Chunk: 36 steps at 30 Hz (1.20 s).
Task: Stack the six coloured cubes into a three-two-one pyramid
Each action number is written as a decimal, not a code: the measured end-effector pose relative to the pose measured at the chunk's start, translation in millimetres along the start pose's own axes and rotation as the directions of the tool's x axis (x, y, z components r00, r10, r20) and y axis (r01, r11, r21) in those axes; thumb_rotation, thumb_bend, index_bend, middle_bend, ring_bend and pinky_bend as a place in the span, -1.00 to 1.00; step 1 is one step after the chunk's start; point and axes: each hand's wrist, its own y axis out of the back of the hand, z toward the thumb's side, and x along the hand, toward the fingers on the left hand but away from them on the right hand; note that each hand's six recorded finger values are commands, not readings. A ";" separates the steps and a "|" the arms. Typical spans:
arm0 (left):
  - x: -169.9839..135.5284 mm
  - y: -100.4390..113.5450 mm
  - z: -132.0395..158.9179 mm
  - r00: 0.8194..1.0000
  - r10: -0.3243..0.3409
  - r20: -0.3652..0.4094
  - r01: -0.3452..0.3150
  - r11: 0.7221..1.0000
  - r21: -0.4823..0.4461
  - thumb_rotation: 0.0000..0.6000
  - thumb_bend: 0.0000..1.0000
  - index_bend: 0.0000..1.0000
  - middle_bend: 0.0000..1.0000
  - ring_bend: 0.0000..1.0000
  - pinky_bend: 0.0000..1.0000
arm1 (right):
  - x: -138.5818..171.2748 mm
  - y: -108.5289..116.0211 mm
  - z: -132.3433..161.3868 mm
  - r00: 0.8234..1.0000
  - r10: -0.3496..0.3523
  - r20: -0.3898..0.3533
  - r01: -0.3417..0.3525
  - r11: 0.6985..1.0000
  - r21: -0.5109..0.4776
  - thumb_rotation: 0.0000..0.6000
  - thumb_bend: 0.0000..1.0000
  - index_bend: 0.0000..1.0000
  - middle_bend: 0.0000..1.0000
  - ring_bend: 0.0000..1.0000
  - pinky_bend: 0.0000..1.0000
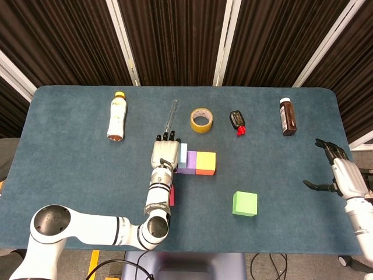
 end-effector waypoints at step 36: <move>3.4 1.1 -1.0 1.000 -0.002 -0.015 0.002 1.000 -0.010 1.00 -0.31 -0.48 -0.93 -1.00 -0.75 | -2.2 2.1 -1.7 1.000 0.002 0.001 -0.002 1.000 -0.003 1.00 -0.51 -0.90 -0.55 -0.83 -0.67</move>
